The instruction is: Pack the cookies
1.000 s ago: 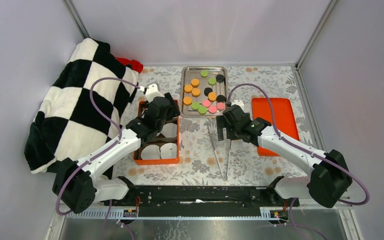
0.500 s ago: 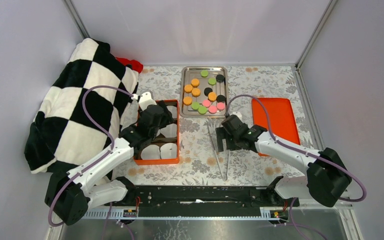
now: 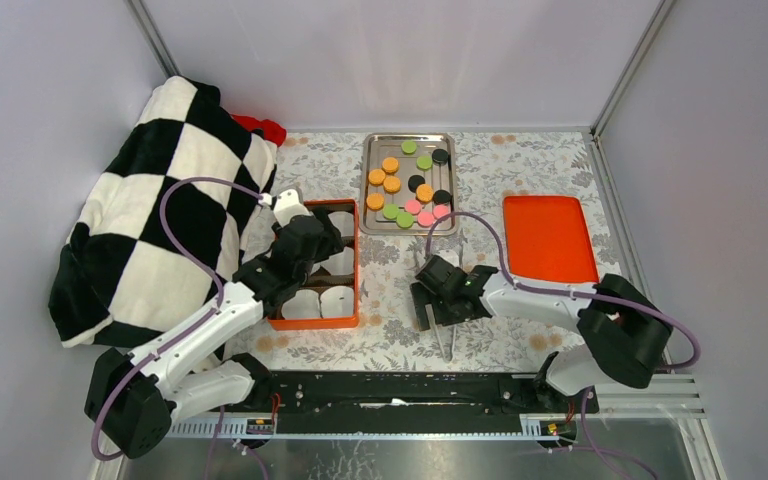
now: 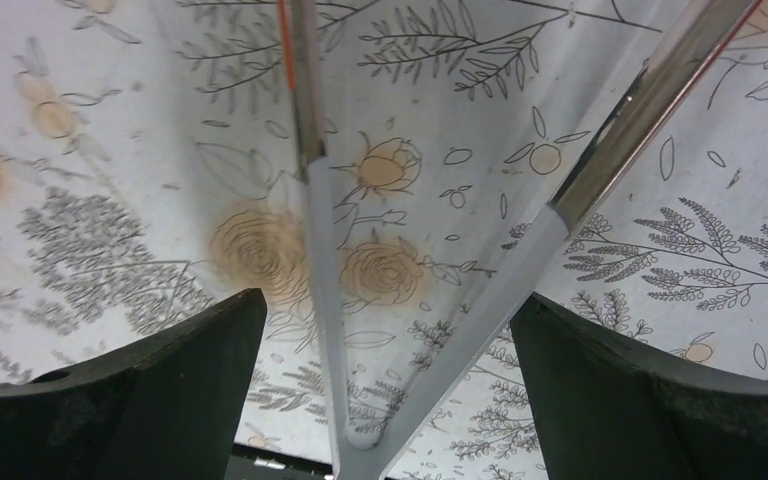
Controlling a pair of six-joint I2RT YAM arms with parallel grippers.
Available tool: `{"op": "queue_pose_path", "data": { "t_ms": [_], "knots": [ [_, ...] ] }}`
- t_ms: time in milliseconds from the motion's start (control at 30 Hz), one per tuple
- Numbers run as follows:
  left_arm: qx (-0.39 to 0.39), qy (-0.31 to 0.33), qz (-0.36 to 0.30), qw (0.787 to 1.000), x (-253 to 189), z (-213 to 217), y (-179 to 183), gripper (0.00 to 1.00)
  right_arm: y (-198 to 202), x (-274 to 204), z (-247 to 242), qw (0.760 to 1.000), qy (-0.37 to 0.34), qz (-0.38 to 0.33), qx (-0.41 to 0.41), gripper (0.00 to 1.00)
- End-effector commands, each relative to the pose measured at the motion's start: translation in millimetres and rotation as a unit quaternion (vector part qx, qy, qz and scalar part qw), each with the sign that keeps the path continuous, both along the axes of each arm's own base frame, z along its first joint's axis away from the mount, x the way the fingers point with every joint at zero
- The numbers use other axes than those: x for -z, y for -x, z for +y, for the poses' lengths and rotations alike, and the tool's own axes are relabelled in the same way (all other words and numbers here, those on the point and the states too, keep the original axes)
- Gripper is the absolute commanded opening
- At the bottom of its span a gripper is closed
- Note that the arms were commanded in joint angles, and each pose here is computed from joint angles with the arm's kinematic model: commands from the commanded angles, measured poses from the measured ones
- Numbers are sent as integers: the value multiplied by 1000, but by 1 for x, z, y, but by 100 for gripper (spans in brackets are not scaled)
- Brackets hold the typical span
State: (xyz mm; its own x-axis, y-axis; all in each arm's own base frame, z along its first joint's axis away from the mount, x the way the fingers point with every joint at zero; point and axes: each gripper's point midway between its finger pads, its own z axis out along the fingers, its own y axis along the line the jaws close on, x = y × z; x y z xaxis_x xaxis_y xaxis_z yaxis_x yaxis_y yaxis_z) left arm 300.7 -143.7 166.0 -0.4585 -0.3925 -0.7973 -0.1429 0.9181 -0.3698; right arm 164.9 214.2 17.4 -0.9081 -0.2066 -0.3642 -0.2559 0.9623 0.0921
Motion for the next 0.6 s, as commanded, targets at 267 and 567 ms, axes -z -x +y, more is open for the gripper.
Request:
{"op": "queue_pose_path", "data": {
  "t_ms": [267, 567],
  "knots": [
    [8, 5, 14, 1000, 20, -2, 6, 69, -26, 24, -9, 993, 89, -24, 68, 100],
    [13, 7, 18, 1000, 24, -5, 6, 69, -19, 26, -9, 995, 73, -15, 58, 52]
  ]
}}
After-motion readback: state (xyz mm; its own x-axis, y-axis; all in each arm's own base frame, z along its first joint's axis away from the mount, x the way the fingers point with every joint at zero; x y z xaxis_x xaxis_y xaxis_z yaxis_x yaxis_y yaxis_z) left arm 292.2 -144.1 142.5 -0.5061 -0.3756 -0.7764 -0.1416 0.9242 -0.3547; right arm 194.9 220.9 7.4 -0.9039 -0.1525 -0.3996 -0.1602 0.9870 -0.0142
